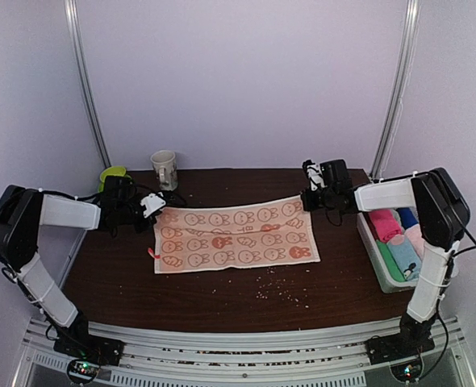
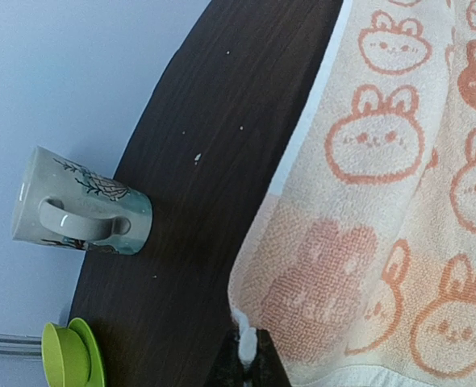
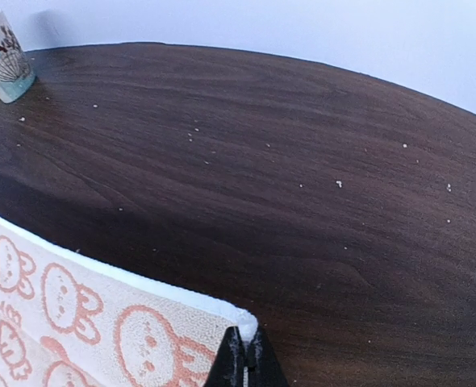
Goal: Roll the towels
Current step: Fold the towel at the center of the board.
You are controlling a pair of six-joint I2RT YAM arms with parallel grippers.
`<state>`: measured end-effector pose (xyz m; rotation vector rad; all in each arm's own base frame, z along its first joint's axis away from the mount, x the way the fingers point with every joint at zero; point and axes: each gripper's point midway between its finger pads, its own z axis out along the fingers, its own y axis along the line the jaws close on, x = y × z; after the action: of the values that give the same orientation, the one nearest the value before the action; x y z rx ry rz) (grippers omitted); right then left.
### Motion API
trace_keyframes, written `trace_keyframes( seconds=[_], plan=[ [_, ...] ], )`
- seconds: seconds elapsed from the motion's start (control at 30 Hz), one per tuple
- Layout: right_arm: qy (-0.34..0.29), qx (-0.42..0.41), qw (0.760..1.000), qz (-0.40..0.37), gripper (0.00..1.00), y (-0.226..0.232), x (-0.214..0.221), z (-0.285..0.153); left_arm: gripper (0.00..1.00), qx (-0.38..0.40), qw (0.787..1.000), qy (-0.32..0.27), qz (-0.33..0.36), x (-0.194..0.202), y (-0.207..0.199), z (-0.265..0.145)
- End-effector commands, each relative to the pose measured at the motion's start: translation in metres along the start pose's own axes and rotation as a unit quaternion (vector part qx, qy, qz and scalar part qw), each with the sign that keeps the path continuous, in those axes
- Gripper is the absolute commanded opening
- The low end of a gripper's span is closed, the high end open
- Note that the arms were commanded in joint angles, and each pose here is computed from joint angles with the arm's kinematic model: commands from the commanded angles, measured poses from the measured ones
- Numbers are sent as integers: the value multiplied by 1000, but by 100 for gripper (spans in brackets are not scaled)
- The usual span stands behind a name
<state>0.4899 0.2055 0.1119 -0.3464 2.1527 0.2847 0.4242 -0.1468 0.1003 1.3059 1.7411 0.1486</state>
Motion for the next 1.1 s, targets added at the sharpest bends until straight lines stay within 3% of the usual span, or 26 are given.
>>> trace_keyframes(
  seconds=[0.0, 0.47, 0.77, 1.07],
  plan=[
    [13, 43, 999, -5, 0, -15, 0, 16, 3, -52, 999, 5, -12, 0, 29, 10],
    [-34, 46, 998, 1, 0, -19, -25, 33, 3, -88, 996, 25, -22, 14, 41, 31],
    [-35, 39, 998, -19, 0, -16, -26, 43, 9, -88, 995, 41, -22, 23, 38, 36],
    [-31, 4, 999, -38, 0, -4, -11, 22, 7, -69, 997, -18, 17, 6, 15, 9]
  ],
)
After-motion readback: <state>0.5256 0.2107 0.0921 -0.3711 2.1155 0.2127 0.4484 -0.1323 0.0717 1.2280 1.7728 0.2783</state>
